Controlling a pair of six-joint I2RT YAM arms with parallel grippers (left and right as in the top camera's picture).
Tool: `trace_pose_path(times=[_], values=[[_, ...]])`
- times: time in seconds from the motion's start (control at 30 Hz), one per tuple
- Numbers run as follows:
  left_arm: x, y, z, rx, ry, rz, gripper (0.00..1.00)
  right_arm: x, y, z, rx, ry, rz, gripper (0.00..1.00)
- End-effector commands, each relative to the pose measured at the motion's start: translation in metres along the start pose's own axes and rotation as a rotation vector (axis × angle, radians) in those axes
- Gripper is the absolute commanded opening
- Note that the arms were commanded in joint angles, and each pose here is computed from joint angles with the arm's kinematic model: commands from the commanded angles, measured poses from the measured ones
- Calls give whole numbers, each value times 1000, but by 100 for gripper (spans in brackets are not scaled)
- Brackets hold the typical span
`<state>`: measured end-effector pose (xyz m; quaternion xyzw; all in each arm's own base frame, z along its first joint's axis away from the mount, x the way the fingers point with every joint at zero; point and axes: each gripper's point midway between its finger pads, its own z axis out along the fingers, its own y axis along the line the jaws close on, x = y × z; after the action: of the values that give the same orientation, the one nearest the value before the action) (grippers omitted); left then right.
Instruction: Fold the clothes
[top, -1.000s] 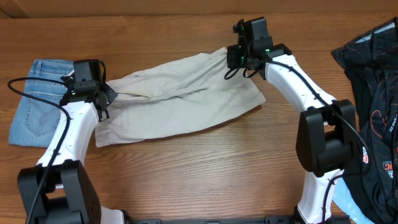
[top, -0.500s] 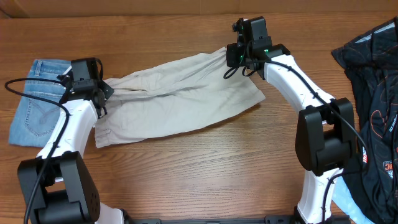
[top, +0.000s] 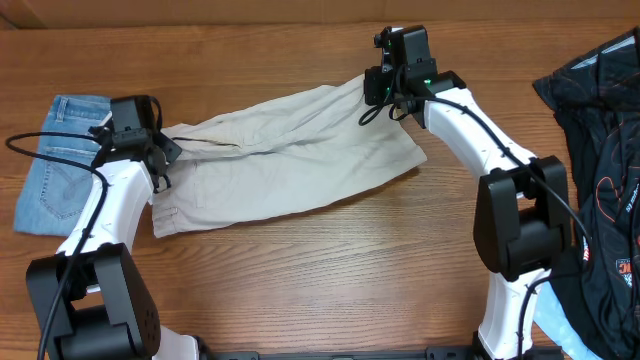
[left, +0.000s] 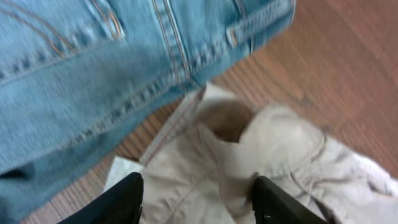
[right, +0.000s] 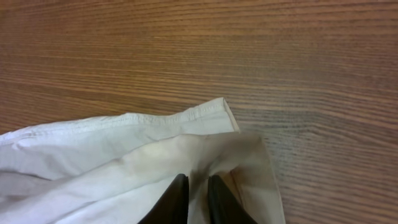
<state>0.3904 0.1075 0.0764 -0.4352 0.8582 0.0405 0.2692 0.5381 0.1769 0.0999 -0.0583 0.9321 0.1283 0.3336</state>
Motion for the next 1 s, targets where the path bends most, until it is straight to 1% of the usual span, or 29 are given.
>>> trace_pose_path(times=[0.0, 0.1, 0.2, 0.23, 0.33, 0.37, 0.4, 0.43, 0.5, 0.53, 0.6, 0.7, 0.83, 0.97], values=[[-9, -11, -21, 67, -5, -5, 59, -12, -1, 4, 2, -36, -4, 16], [-19, -11, -34, 78, -45, -2, 60, -20, 0, 4, -3, -69, -7, 17], [-44, -16, -56, 108, -158, 15, 63, -22, -4, 5, 18, -80, -7, 18], [-54, -20, -66, 135, -200, 22, 64, -21, -5, 5, 29, -76, -6, 20], [-68, -29, -92, 204, -267, 28, 65, -19, -16, 1, 84, -64, 7, 33], [-67, -33, -98, 235, -260, 32, 64, -17, -20, -4, 104, -53, 34, 41], [-63, -36, -100, 259, -242, 46, 64, -14, -25, -9, 119, -36, 75, 49], [-52, -42, -102, 297, -194, 79, 63, -10, -31, -17, 132, -13, 131, 51], [-33, -44, -99, 322, -106, 103, 59, 2, -43, -29, 161, 39, 225, 52], [-20, -43, -97, 325, -49, 116, 59, 12, -52, -37, 186, 82, 288, 55], [4, -38, -93, 310, 52, 136, 59, 37, -71, -50, 245, 181, 395, 60], [35, -28, -88, 261, 168, 181, 57, 76, -94, -67, 322, 334, 508, 63], [62, -22, -82, 216, 257, 278, 57, 111, -107, -79, 352, 466, 543, 63], [73, -23, -69, 192, 285, 341, 58, 121, -93, -72, 234, 515, 473, 62]])
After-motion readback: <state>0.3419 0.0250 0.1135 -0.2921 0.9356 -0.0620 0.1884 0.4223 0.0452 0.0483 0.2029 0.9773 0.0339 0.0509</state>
